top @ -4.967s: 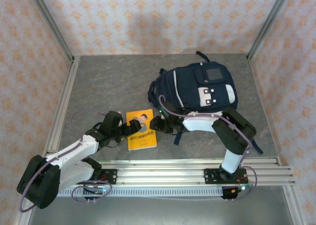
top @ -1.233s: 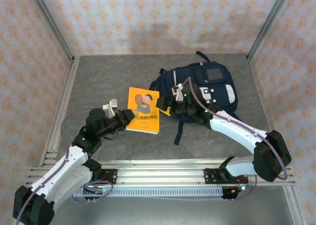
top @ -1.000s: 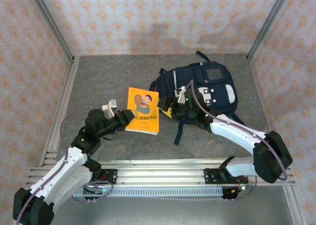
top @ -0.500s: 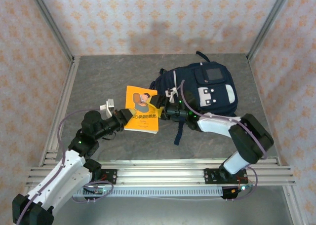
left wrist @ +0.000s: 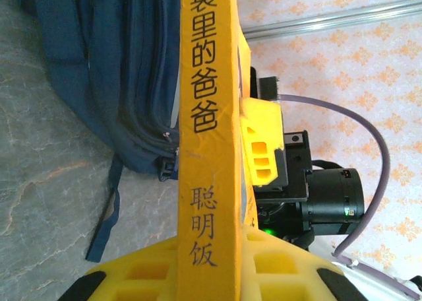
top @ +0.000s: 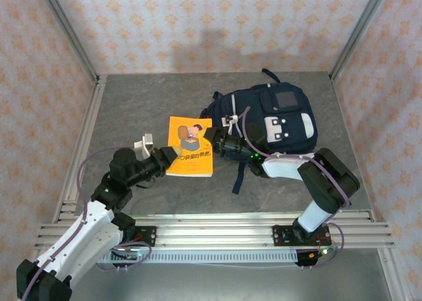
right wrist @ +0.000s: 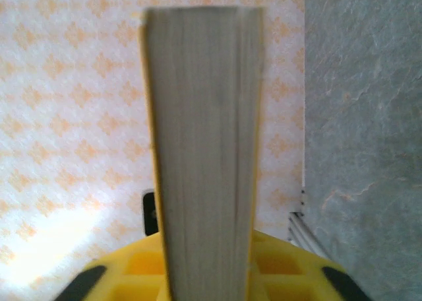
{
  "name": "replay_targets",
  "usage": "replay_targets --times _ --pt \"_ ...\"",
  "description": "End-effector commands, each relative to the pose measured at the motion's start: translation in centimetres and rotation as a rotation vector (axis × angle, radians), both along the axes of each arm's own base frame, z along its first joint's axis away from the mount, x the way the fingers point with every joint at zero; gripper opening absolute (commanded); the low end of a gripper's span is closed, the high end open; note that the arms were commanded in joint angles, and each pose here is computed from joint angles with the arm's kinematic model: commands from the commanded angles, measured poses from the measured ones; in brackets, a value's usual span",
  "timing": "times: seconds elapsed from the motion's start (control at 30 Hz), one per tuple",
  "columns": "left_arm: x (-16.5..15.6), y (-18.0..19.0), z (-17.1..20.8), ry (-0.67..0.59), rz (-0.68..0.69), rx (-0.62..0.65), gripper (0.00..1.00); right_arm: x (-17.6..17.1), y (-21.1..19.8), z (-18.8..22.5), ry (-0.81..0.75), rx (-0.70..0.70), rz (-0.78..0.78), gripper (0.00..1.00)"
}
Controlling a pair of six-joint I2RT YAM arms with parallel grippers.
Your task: Pack the student bag
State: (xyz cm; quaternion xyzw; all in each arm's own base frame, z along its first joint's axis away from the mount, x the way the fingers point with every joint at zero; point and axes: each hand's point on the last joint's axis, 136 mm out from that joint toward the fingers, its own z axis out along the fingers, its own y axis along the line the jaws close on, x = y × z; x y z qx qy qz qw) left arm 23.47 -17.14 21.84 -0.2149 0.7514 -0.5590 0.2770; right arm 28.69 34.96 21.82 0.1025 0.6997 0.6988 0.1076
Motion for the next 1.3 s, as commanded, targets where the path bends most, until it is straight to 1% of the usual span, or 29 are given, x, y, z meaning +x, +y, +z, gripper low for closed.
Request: replay_targets --times 0.0,0.03,0.07,0.1,0.13,0.17,0.2,0.27,0.43,0.5,0.63,0.7,0.8,0.9,1.0,1.27 --pt "0.3 -0.1 2.6 -0.079 -0.003 -0.006 0.15 0.2 -1.1 3.0 -0.091 0.047 -0.062 0.02" --pt "0.3 -0.1 2.6 -0.080 -0.005 -0.002 0.28 0.3 -1.5 3.1 -0.098 0.040 -0.089 0.00" --pt "0.3 -0.1 2.6 -0.085 -0.008 0.001 0.44 0.5 -2.1 3.2 -0.105 0.029 -0.126 0.00" --pt "0.2 -0.1 2.7 -0.088 -0.008 0.000 0.57 0.7 -2.6 3.3 -0.113 0.018 -0.160 0.00" --pt "0.2 0.0 2.6 -0.086 -0.002 -0.001 0.74 0.8 -3.2 3.4 -0.126 0.004 -0.199 0.00" --pt "0.2 0.1 2.4 -0.079 0.007 -0.001 0.85 1.0 -4.0 3.5 -0.132 -0.013 -0.243 0.00" --pt "0.2 0.2 2.3 -0.076 0.014 -0.003 0.91 1.2 -4.6 3.5 -0.132 -0.027 -0.285 0.00" --pt "0.2 0.4 2.3 -0.071 0.029 -0.017 0.99 1.4 -5.9 3.9 -0.138 -0.043 -0.365 0.00" --pt "0.4 1.1 1.9 -0.051 0.094 -0.067 1.00 1.5 -8.0 5.7 -0.145 -0.004 -0.514 0.00" --pt "0.5 0.7 2.4 -0.076 0.101 -0.103 1.00 1.6 -8.6 6.4 -0.152 0.014 -0.565 0.00" --pt "0.1 0.0 3.2 -0.115 0.132 -0.104 1.00 1.7 -9.6 6.4 -0.138 0.029 -0.660 0.00" --pt "0.1 -0.1 3.2 -0.125 0.160 -0.110 1.00 1.7 -10.0 7.0 -0.146 0.061 -0.690 0.00" --pt "0.3 -0.3 2.8 -0.128 0.182 -0.136 1.00 1.5 -10.0 8.1 -0.163 0.109 -0.698 0.00" --pt "0.8 -0.8 2.0 -0.114 0.188 -0.111 1.00 1.5 -9.7 8.2 -0.161 0.137 -0.696 0.00" --pt "1.2 -1.7 1.7 -0.112 0.175 -0.113 1.00 1.3 -9.3 8.5 -0.160 0.163 -0.688 0.00" --pt "2.0 -4.0 3.4 -0.148 0.148 -0.103 0.99 0.8 -8.8 9.4 -0.180 0.199 -0.679 0.00"
